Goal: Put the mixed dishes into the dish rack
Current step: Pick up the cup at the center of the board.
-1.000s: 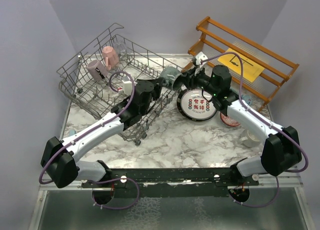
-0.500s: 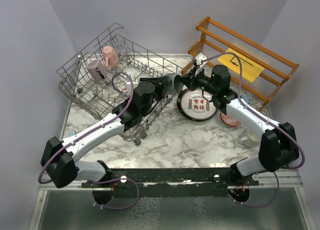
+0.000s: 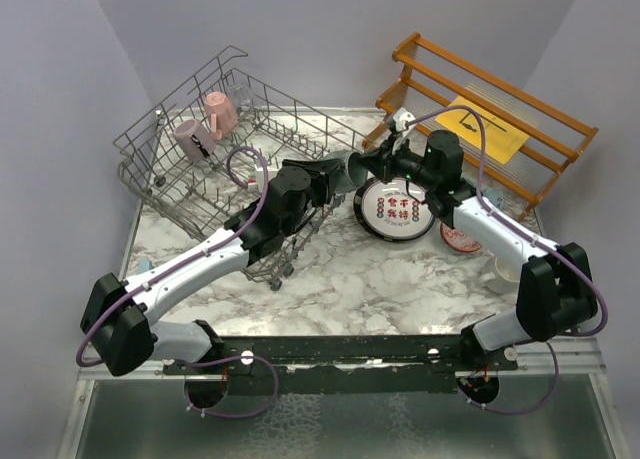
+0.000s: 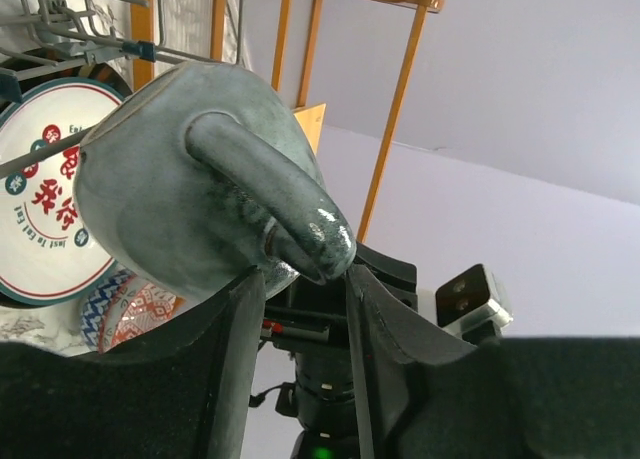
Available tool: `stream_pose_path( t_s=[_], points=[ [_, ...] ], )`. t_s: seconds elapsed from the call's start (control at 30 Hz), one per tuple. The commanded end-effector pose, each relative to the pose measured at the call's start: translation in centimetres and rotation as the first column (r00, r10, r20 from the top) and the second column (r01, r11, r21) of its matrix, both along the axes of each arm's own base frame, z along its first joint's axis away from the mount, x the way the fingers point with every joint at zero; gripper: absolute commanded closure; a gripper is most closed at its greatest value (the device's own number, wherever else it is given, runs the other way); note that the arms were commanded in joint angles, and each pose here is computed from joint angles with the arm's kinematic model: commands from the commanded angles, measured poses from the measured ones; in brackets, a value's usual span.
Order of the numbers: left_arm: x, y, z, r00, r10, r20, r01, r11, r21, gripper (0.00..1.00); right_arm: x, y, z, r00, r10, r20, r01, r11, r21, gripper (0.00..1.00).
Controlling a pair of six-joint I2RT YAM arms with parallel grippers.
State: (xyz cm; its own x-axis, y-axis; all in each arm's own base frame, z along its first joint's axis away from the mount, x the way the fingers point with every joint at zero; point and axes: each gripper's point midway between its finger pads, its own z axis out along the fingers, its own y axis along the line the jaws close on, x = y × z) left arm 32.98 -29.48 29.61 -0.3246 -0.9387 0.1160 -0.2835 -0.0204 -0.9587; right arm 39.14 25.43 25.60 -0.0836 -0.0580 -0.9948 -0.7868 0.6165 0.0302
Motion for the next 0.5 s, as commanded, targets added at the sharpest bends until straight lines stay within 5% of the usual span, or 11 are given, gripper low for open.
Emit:
stream_pose_path(
  t_s=[0.0, 0.3, 0.47],
  points=[
    [-0.9, 0.6, 0.9, 0.999, -0.027, 0.024, 0.027, 0.999, 0.02, 0.54, 0.8, -0.4, 4.4, 0.994, 0.011, 0.113, -0.023, 0.994, 0.106, 0.99],
    [-2.5, 1.9, 0.5, 0.998, -0.052, 0.021, 0.051, 0.998, 0.038, 0.34, 0.5, 0.1, 4.1, 0.983, 0.086, 0.165, -0.103, 0.99, 0.1, 0.99],
    [-3.1, 3.5, 3.3, 0.983, -0.079, 0.164, 0.072, 0.996, 0.049, 0.14, 0.4, 0.6, 5.2, 0.953, 0.159, 0.257, -0.181, 0.981, 0.067, 0.99]
  ],
)
